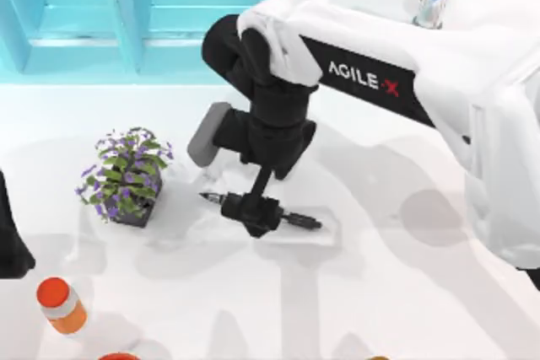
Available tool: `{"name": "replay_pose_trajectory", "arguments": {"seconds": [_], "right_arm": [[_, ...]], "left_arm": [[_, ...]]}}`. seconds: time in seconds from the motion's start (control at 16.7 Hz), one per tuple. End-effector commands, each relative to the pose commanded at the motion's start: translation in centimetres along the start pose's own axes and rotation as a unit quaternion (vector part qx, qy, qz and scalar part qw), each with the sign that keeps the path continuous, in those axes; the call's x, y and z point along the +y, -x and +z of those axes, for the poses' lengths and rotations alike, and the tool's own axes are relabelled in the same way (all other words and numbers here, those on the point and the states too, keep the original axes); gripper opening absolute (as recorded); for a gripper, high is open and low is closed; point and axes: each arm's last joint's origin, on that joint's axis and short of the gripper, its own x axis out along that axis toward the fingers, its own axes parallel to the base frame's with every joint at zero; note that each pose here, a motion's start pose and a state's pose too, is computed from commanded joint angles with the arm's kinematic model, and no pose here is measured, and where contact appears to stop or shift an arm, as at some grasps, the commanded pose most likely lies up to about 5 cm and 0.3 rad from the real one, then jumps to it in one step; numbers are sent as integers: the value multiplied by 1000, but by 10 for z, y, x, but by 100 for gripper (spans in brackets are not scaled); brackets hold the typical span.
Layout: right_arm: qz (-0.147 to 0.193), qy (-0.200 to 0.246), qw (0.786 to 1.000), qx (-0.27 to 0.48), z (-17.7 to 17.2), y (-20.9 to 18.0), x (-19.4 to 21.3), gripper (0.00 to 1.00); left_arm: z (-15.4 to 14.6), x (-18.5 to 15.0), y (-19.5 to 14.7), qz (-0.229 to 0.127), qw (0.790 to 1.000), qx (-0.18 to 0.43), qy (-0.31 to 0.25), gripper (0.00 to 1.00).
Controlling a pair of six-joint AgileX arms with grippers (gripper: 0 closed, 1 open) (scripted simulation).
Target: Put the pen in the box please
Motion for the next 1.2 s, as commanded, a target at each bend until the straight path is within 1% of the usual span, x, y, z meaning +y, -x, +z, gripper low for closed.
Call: {"name": "replay_pose_trajectory", "arguments": {"seconds": [0.3, 1.08, 1.14, 1.2], "right_arm": [[0, 0, 1000, 0, 0, -2, 1, 100], [0, 0, 1000, 0, 0, -2, 1, 2], [0, 0, 1000, 0, 0, -2, 1, 0], [0, 0, 1000, 0, 0, -2, 1, 0]], "left_arm": [[0, 0, 0, 0, 1000, 0, 0, 100], [0, 0, 0, 0, 1000, 0, 0, 100], [0, 0, 0, 0, 1000, 0, 0, 100], [0, 0, 0, 0, 1000, 0, 0, 100]]}}
